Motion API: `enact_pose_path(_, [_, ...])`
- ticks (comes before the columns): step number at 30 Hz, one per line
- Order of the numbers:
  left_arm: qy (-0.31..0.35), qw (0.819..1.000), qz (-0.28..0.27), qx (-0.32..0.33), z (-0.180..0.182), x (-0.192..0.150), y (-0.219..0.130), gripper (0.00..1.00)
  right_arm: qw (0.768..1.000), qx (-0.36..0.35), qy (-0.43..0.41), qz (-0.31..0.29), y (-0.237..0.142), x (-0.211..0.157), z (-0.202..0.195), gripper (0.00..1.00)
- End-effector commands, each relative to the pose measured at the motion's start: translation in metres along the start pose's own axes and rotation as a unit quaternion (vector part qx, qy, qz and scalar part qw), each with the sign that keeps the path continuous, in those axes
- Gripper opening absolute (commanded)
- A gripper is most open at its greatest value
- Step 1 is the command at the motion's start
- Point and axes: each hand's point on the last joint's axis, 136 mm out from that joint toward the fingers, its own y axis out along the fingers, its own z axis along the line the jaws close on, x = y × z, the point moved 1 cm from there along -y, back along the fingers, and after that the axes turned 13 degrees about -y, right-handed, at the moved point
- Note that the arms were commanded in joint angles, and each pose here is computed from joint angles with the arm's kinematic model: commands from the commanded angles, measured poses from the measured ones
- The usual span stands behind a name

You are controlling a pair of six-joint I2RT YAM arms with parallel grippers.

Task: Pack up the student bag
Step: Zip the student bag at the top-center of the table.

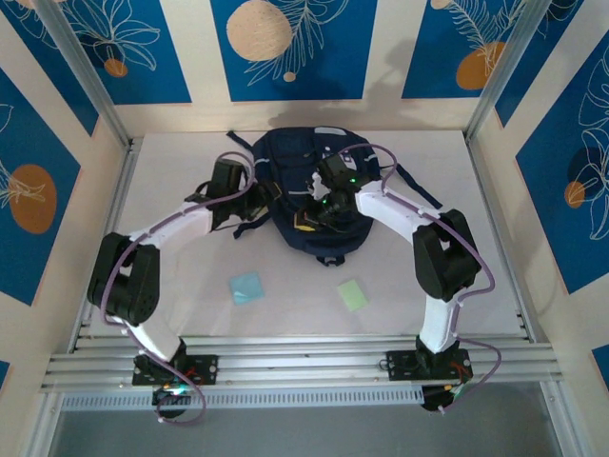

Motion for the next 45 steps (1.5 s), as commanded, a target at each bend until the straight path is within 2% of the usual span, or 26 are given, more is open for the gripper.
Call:
enact_pose_path(1, [-0.004, 0.999, 0.021, -0.03, -0.018, -0.014, 0.012, 0.6, 0.999, 0.049, -0.012, -0.002, -0.005, -0.002, 0.029, 0.0])
enact_pose_path(4, [0.015, 0.999, 0.028, -0.021, -0.022, -0.022, 0.031, 0.57, 0.999, 0.052, -0.004, 0.009, -0.007, -0.013, 0.031, 0.0])
enact_pose_path(5, [0.017, 0.999, 0.03, -0.022, -0.023, -0.024, 0.037, 0.52, 0.999, 0.051, -0.004, 0.012, -0.009, -0.017, 0.032, 0.0])
enact_pose_path(9, [0.02, 0.999, 0.032, -0.038, -0.027, -0.027, 0.053, 0.05, 0.999, 0.034, 0.006, 0.033, -0.012, -0.034, 0.025, 0.0])
enact_pose_path(10, [0.021, 0.999, 0.029, -0.04, -0.027, -0.026, 0.053, 0.0, 0.999, 0.019, 0.006, 0.042, -0.013, -0.039, 0.019, 0.0])
enact_pose_path(14, [0.045, 0.998, 0.007, -0.037, -0.028, -0.019, 0.039, 0.0, 0.994, -0.07, -0.003, 0.084, -0.023, -0.064, -0.022, 0.0])
enact_pose_path(19, [0.048, 0.999, -0.003, -0.024, -0.016, -0.007, 0.022, 0.0, 0.972, -0.214, 0.013, 0.096, -0.07, -0.079, -0.1, 0.0])
enact_pose_path(23, [0.048, 0.999, -0.002, -0.017, -0.01, -0.005, 0.016, 0.0, 0.952, -0.299, 0.025, 0.064, -0.108, -0.067, -0.144, 0.0])
enact_pose_path(26, [0.05, 0.999, -0.002, -0.013, -0.007, -0.002, 0.014, 0.0, 0.924, -0.379, 0.029, 0.044, -0.136, -0.053, -0.179, 0.0])
enact_pose_path(29, [0.043, 0.999, -0.009, -0.011, -0.005, 0.005, 0.014, 0.0, 0.907, -0.418, 0.037, 0.038, -0.153, -0.045, -0.2, 0.0])
enact_pose_path(31, [0.041, 0.999, -0.018, -0.011, -0.005, 0.014, 0.014, 0.0, 0.91, -0.412, 0.024, 0.034, -0.154, -0.042, -0.198, 0.0])
enact_pose_path(33, [0.046, 0.998, -0.032, -0.01, -0.007, 0.026, 0.015, 0.0, 0.927, -0.373, -0.003, 0.034, -0.142, -0.041, -0.184, 0.0])
enact_pose_path(36, [0.047, 0.997, -0.054, -0.009, -0.012, 0.052, 0.019, 0.0, 0.963, -0.263, -0.044, 0.035, -0.109, -0.044, -0.143, 0.0])
enact_pose_path(40, [0.051, 0.997, -0.065, 0.001, -0.026, 0.082, 0.024, 0.0, 0.99, -0.12, -0.071, 0.017, -0.07, -0.042, -0.08, 0.0])
enact_pose_path(41, [0.051, 0.997, -0.064, 0.006, -0.029, 0.085, 0.023, 0.1, 0.993, -0.091, -0.075, 0.011, -0.063, -0.039, -0.066, 0.0])
enact_pose_path(42, [0.056, 0.996, -0.067, 0.016, -0.032, 0.088, 0.02, 0.35, 0.995, -0.063, -0.078, 0.004, -0.054, -0.034, -0.052, 0.0])
enact_pose_path(43, [0.063, 0.995, -0.07, 0.029, -0.033, 0.09, 0.016, 0.52, 0.996, -0.041, -0.082, -0.003, -0.047, -0.029, -0.039, 0.0])
enact_pose_path(45, [0.073, 0.994, -0.071, 0.046, -0.032, 0.088, 0.007, 0.64, 0.996, -0.018, -0.086, -0.013, -0.034, -0.016, -0.02, 0.0])
